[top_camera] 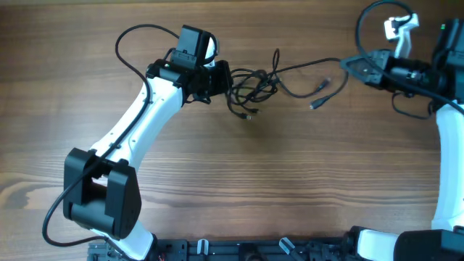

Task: Untangle cables

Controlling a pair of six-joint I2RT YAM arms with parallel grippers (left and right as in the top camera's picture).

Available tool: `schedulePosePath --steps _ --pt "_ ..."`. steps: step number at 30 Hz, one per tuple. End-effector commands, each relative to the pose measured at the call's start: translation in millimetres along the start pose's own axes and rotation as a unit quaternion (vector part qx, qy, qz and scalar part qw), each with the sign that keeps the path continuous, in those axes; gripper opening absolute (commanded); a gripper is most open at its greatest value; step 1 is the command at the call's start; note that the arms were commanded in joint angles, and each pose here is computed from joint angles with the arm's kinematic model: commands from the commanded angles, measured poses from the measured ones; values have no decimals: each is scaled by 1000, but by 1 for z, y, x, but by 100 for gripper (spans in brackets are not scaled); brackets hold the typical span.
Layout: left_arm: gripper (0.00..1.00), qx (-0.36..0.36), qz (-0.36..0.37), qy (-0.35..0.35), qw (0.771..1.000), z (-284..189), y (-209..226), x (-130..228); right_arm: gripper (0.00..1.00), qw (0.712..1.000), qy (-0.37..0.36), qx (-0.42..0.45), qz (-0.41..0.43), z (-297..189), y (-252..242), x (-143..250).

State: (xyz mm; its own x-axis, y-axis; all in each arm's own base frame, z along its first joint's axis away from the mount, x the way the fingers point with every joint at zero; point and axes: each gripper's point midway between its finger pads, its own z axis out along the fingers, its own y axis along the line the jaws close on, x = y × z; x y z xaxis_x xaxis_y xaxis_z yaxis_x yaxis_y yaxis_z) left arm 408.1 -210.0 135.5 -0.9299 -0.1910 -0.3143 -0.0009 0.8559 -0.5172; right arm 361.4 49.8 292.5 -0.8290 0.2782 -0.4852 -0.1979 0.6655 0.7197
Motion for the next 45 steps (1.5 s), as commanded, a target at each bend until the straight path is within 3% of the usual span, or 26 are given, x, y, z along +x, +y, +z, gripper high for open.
schedulePosePath --steps 1,8,12,16,19,25,32,38,45 --pt "4 -53 8 -36 998 -9 26 -18 4 993 -47 104 17 -25 -31 -13" --pt "4 -53 21 -35 998 -9 26 -18 4 942 -79 315 82 -55 -99 -12" --pt "4 -28 47 -25 998 -7 16 -15 5 975 -49 216 11 -32 -65 -12" --pt "4 125 143 14 982 -13 -37 1 8 983 -27 179 -21 -10 -40 -6" --pt "4 177 150 26 972 -18 -54 6 11 987 -4 157 -44 9 -21 3" --pt "4 226 157 50 960 -24 -73 20 16 990 17 132 -51 48 -11 4" --pt "4 223 157 49 961 -23 -73 20 20 989 48 133 -40 64 -28 11" --pt "4 233 67 43 969 -25 -82 6 36 990 61 123 -35 65 -25 18" --pt "4 257 -104 78 958 -32 -97 -2 38 991 88 74 -66 77 0 31"
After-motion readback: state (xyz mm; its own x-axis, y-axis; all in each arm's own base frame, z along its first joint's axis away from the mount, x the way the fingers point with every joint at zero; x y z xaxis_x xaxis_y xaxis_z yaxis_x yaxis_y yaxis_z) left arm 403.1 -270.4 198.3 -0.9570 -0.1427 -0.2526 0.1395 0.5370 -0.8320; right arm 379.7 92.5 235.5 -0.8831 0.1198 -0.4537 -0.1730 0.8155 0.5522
